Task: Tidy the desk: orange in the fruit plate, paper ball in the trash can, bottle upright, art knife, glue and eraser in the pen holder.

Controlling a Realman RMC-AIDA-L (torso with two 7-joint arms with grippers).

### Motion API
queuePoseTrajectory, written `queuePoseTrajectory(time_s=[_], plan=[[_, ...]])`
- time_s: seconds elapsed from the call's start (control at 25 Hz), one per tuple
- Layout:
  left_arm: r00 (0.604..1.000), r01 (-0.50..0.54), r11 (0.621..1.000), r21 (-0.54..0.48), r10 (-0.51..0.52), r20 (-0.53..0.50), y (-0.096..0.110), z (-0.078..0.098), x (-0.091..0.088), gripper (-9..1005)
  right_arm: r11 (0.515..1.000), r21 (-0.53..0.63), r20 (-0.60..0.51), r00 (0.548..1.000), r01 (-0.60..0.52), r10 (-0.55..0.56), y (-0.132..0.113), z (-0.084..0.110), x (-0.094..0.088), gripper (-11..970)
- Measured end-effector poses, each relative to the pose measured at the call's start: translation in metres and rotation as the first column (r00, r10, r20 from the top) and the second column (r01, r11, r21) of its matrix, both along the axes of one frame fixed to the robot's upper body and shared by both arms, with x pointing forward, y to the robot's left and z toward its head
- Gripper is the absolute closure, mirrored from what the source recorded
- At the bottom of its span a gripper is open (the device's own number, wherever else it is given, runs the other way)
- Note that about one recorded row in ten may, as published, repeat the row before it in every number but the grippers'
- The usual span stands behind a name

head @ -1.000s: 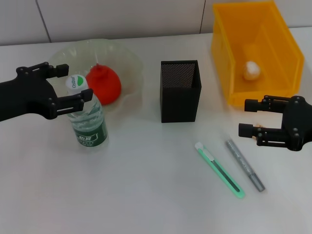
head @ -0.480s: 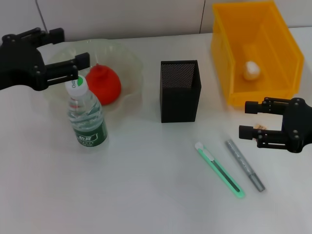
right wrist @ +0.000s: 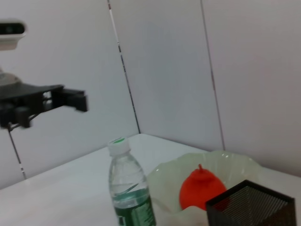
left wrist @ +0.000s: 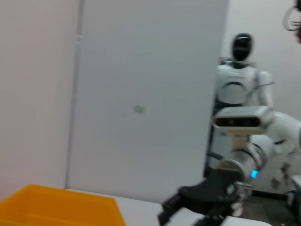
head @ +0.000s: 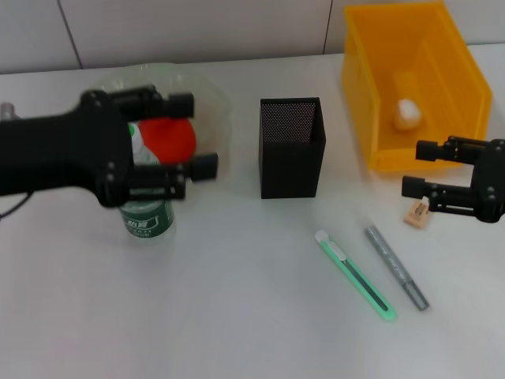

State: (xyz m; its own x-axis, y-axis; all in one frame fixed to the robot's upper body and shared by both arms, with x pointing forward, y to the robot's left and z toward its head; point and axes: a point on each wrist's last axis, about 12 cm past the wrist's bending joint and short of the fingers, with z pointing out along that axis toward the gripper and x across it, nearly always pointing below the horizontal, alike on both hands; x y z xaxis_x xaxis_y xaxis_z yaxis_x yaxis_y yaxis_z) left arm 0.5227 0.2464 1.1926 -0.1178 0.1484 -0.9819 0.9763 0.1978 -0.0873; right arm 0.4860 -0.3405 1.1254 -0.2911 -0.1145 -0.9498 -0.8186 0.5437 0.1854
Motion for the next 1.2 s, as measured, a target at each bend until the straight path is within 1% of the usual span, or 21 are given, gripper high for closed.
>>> queuePoseTrajectory(time_s=[0.04,0.12,0.2,0.24,0.28,0.32,0.44,0.52,0.56,0.64,0.68,0.72,0.84,0.88,0.92,1.04,1.08,1.2], plan=[[0.999,0.037,0.999,-0.005,-0.037,-0.001,-0.001,-0.006,-0.002,194,1.000,-0.004,0.008,1.000,0.009,-0.009,-0.002,0.002,0.001,256],[0.999,0.051,0.999,-0.012,-0.051,-0.002,-0.001,-0.013,-0.003,194,1.000,-0.011,0.011,1.000,0.019,-0.019,-0.004,0.005,0.001,256],[0.998,0.056,0.998,-0.018,-0.056,-0.002,0.000,-0.019,-0.005,194,0.998,-0.055,-0.004,1.000,0.028,-0.029,-0.008,0.013,0.002,257],[0.998,0.057,0.998,-0.022,-0.058,-0.005,0.001,-0.024,-0.006,194,0.998,-0.055,-0.004,1.000,0.028,-0.029,-0.008,0.013,0.002,257],[0.998,0.060,0.998,-0.028,-0.060,-0.007,0.002,-0.030,-0.007,194,0.994,-0.102,-0.031,0.999,0.030,-0.033,-0.009,0.018,0.005,257],[0.998,0.060,0.998,-0.028,-0.060,-0.007,0.002,-0.030,-0.007,194,0.994,-0.102,-0.031,0.999,0.030,-0.033,-0.009,0.018,0.005,257],[0.998,0.062,0.997,-0.039,-0.062,-0.002,0.003,-0.040,-0.010,194,0.989,-0.147,-0.070,0.997,0.030,-0.040,-0.008,0.024,0.011,257],[0.998,0.061,0.997,-0.041,-0.062,-0.003,0.003,-0.041,-0.010,194,0.984,-0.173,-0.099,0.994,0.033,-0.051,-0.006,0.029,0.015,258],[0.998,0.058,0.997,-0.048,-0.059,-0.012,0.004,-0.046,-0.012,194,0.982,-0.188,-0.111,0.992,0.036,-0.057,-0.006,0.032,0.017,258],[0.998,0.056,0.997,-0.053,-0.057,-0.020,0.004,-0.048,-0.012,194,0.973,-0.228,-0.145,0.987,0.039,-0.074,-0.003,0.040,0.022,258],[0.998,0.053,0.997,-0.061,-0.055,-0.027,0.005,-0.055,-0.014,194,0.962,-0.268,-0.175,0.980,0.043,-0.092,0.000,0.048,0.027,258],[0.998,0.054,0.997,-0.061,-0.055,-0.025,0.005,-0.056,-0.015,194,0.962,-0.268,-0.175,0.980,0.043,-0.092,0.000,0.048,0.027,258],[0.998,0.057,0.997,-0.058,-0.057,-0.009,0.006,-0.061,-0.017,194,0.938,-0.344,-0.214,0.970,0.040,-0.120,0.005,0.060,0.035,259],[0.998,0.058,0.997,-0.059,-0.059,-0.009,0.007,-0.063,-0.018,194,0.912,-0.410,-0.235,0.963,0.027,-0.134,0.012,0.069,0.039,259],[0.998,0.059,0.996,-0.059,-0.060,-0.008,0.007,-0.064,-0.019,194,0.912,-0.410,-0.235,0.963,0.027,-0.134,0.012,0.069,0.039,259],[0.998,0.062,0.996,-0.058,-0.062,-0.007,0.008,-0.066,-0.020,194,0.871,-0.491,-0.266,0.954,-0.012,-0.137,0.026,0.079,0.044,259],[0.998,0.065,0.997,-0.048,-0.065,0.000,0.009,-0.067,-0.021,194,0.848,-0.528,-0.289,0.948,-0.043,-0.132,0.037,0.084,0.047,259],[0.998,0.067,0.997,-0.045,-0.067,0.004,0.009,-0.068,-0.022,194,0.832,-0.550,-0.312,0.942,-0.072,-0.124,0.048,0.088,0.051,260]])
